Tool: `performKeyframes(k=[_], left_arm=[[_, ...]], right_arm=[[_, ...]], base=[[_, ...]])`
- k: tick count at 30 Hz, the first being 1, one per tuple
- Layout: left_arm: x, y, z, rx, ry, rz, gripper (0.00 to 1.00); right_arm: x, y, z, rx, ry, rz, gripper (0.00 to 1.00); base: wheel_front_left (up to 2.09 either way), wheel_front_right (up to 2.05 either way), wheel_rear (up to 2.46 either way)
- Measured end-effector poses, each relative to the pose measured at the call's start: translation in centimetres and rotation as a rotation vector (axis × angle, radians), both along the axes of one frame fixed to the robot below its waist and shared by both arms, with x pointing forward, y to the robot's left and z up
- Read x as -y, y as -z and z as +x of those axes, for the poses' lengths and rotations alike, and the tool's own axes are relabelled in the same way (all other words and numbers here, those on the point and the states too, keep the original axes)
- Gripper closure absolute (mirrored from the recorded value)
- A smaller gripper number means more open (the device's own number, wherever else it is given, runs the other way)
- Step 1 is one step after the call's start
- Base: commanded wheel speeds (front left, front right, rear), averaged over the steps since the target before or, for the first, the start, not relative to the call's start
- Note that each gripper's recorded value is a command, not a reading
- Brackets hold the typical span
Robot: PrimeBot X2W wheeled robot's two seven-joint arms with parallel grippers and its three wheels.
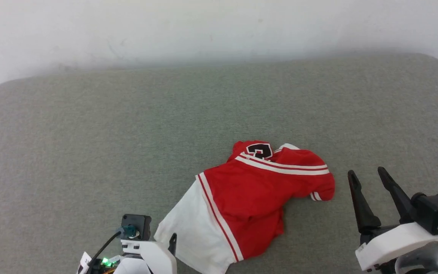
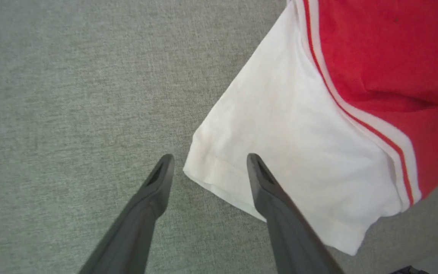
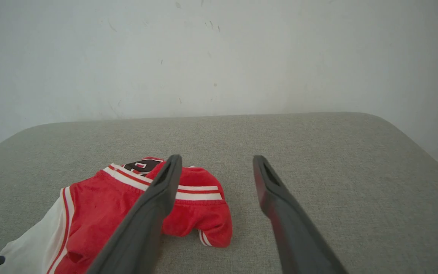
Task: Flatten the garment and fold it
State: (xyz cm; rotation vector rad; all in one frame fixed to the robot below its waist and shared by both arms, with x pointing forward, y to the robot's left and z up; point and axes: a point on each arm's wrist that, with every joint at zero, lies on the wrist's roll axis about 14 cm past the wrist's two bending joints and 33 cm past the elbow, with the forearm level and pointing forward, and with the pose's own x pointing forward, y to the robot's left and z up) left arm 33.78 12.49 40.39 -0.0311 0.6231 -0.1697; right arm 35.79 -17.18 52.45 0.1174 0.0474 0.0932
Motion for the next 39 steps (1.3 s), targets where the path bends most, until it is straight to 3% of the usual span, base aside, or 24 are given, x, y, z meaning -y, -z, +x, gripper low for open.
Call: performKeyframes(k=[9,10,11,14,17,22,27,32,39], left_arm=[[0.4,3.2,-0.3,-0.204,0.013,0.057,0.00],[0.5,3.3,-0.3,-0.219,0.020,0.058,0.11],[0.6,3.4,-0.3,-0.233,0.027,0.055,0.98],[0.8,3.1,0.3,-0.219,0.031,0.038,1.00],[-0.3,2.1,1.4,-0.133,-0.044,0.008,1.00],[-6.4,0.0,2.4,0.013,-0.272,0.022,1.00],[-12.0,-0.4,0.7,0.047,-0.439,0.065,1.00],[-14.3,0.0,-0.9,0.035,-0.509,0.079,1.00],[-14.3,0.5,-1.2,0.029,-0.522,0.076,1.00]], right_arm=[[1.0,0.6,-0.8,-0.015,0.037,0.017,0.00],[1.1,0.7,-0.8,-0.020,0.041,0.017,0.00],[1.2,0.9,-0.8,-0.024,0.043,0.017,0.00],[1.3,1.2,-0.7,-0.033,0.045,0.016,0.00],[1.2,1.2,-0.5,-0.034,0.043,0.019,0.00],[1.0,1.2,0.0,-0.031,0.034,0.019,0.00],[0.6,2.2,0.4,-0.081,0.016,0.010,0.00],[-0.2,4.3,0.9,-0.189,-0.019,-0.027,0.00],[-1.7,7.3,2.8,-0.332,-0.072,-0.089,0.00]], base=[[0.00,0.00,0.00],[0.00,0.00,0.00],[0.00,0.00,0.00],[0.00,0.00,0.00],[0.00,0.00,0.00],[0.00,0.00,0.00],[0.00,0.00,0.00],[0.00,0.00,0.00],[0.00,0.00,0.00]])
